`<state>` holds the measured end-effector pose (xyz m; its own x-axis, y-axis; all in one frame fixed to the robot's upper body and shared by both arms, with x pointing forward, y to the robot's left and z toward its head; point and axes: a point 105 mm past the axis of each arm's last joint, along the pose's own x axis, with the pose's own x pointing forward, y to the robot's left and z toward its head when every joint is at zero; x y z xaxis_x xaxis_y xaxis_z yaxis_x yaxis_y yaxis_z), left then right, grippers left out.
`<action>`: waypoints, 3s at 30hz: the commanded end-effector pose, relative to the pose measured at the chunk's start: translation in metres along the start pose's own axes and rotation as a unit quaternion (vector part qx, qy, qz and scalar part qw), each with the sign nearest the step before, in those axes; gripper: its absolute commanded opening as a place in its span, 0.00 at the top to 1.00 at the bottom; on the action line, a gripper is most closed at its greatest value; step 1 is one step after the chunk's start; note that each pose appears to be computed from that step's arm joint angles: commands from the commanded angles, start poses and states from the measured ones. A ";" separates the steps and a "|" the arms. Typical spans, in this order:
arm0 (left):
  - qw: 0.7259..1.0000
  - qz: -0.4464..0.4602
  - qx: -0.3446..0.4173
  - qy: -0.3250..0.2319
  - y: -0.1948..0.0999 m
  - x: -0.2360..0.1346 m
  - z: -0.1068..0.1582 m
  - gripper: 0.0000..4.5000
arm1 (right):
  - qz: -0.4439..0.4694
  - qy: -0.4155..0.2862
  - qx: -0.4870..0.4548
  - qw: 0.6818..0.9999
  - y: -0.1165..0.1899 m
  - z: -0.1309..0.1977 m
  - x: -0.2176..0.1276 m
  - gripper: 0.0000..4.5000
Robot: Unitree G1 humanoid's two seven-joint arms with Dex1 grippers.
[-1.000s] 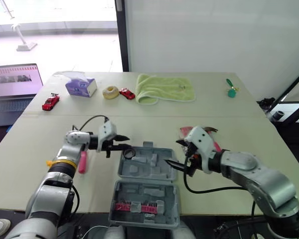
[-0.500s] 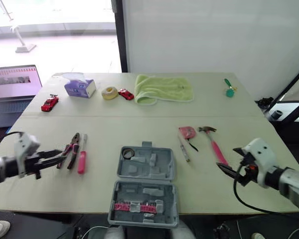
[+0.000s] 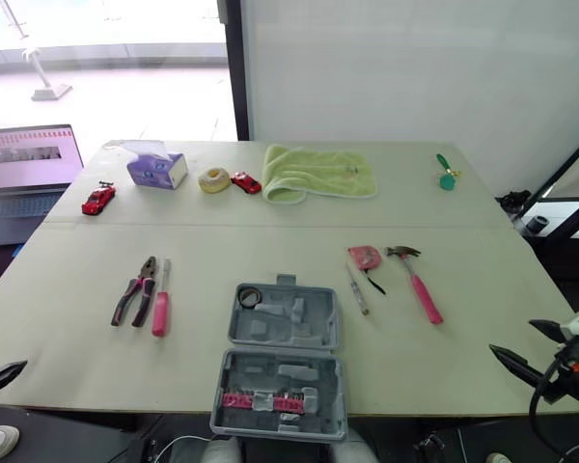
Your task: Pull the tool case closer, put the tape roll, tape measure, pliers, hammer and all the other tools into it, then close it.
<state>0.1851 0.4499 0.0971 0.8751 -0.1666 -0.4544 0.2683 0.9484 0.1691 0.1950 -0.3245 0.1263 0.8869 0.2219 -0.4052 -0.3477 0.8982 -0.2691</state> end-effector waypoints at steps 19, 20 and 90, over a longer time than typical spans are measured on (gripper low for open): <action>0.907 -0.374 0.056 -0.186 -0.204 0.075 0.102 0.01 | -0.110 -0.055 0.134 0.983 0.091 0.063 0.095 0.00; 0.903 -0.381 0.050 -0.191 -0.208 0.074 0.107 0.01 | -0.112 -0.054 0.139 0.983 0.094 0.065 0.102 0.00; 0.899 -0.383 0.082 -0.195 -0.226 0.064 0.125 0.00 | -0.095 -0.010 0.135 0.986 0.084 0.037 0.193 0.99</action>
<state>0.2313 0.1972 0.1309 0.4950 -0.8521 -0.1702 0.8682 0.4930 0.0568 0.3503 -0.1920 0.0455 0.9221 0.0371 -0.3851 -0.0782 0.9927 -0.0917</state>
